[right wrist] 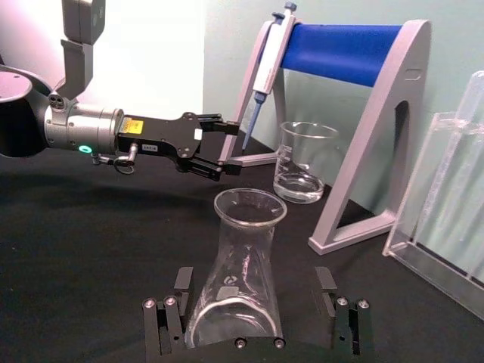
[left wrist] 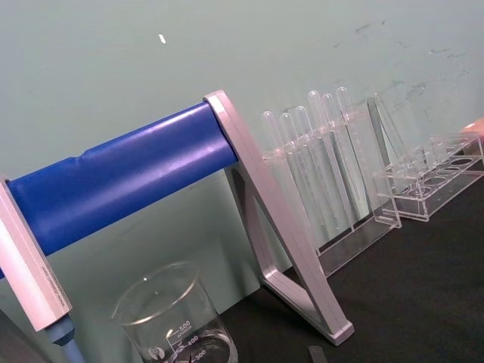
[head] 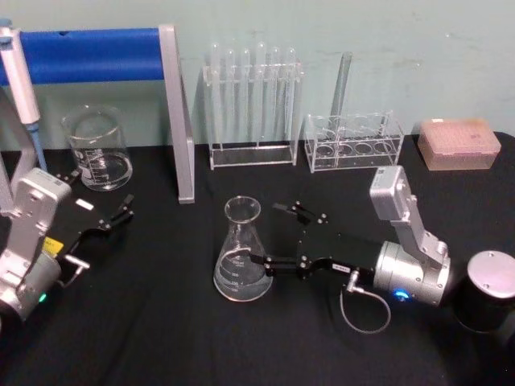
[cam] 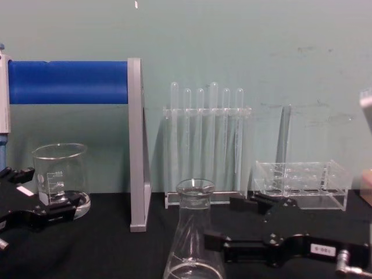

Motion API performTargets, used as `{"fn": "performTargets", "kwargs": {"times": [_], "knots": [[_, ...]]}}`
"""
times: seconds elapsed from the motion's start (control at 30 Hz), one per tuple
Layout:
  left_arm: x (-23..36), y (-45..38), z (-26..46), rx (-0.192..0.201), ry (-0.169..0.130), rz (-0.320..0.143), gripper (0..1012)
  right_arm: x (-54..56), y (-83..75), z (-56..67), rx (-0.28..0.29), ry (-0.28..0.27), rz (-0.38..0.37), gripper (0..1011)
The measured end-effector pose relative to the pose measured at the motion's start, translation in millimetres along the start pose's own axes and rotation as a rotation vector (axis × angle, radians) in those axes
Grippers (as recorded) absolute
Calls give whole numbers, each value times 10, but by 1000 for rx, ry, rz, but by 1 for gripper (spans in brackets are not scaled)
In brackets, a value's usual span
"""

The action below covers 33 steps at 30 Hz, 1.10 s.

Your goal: Grasp the erlenmeyer flask with one hand, shake it three times, then place it back.

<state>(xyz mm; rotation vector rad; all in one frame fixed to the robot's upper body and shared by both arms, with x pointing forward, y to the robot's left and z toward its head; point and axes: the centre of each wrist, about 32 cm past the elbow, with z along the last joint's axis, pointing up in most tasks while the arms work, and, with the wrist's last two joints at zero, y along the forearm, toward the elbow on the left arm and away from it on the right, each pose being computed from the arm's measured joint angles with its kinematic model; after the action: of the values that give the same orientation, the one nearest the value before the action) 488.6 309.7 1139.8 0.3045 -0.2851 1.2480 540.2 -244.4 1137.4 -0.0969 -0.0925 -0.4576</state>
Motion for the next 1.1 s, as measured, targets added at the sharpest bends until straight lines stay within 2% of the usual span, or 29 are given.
{"fn": "performTargets", "kwargs": {"times": [0.47, 1.1], "knots": [[0, 0, 0, 0, 0, 0, 1001, 87, 210, -7, 17, 29, 54, 1003], [0, 0, 0, 0, 0, 0, 1001, 126, 353, -5, 34, 33, 80, 1003]]}}
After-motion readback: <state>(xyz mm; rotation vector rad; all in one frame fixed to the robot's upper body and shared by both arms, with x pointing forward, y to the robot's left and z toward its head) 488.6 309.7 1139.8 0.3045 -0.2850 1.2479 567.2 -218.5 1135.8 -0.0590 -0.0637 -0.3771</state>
